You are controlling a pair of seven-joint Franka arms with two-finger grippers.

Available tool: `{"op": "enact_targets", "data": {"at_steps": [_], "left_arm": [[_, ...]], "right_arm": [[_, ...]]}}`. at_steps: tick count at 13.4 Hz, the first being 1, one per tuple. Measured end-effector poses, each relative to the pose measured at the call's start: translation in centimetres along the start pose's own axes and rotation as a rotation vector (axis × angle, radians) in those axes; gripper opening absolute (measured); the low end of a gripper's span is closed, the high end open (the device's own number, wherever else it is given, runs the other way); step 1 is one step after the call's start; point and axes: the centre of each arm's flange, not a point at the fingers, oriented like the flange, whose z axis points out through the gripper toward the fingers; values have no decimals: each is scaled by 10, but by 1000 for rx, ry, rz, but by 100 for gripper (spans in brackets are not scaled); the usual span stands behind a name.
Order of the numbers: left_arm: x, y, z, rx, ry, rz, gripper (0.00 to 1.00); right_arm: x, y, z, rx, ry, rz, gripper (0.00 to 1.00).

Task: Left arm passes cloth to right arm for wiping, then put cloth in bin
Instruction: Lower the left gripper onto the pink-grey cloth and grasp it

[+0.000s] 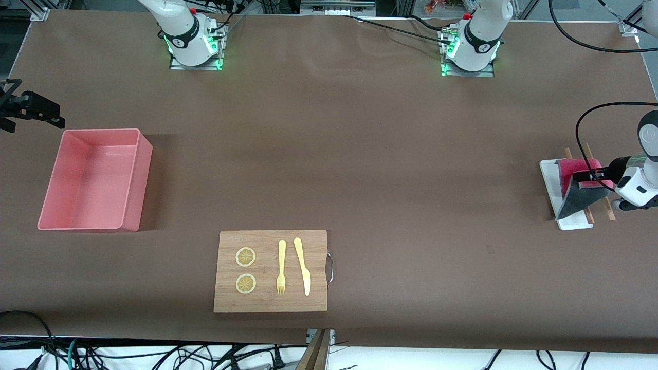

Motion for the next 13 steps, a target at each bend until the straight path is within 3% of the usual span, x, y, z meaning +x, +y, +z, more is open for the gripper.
{"op": "enact_targets", "data": {"at_steps": [2, 3, 4, 8, 13], "left_arm": [[-1, -3, 0, 0, 0, -4, 65], [-1, -3, 0, 0, 0, -5, 64], [-1, -4, 0, -1, -1, -3, 54], [-1, -6, 1, -2, -1, 24, 43], [-2, -10, 1, -3, 0, 55, 11]], "right_arm": [[1, 0, 2, 2, -3, 0, 100], [2, 0, 3, 4, -4, 0, 100], [2, 0, 4, 6, -7, 0, 100], [7, 0, 12, 11, -20, -1, 100], [11, 0, 18, 15, -30, -4, 100]]}}
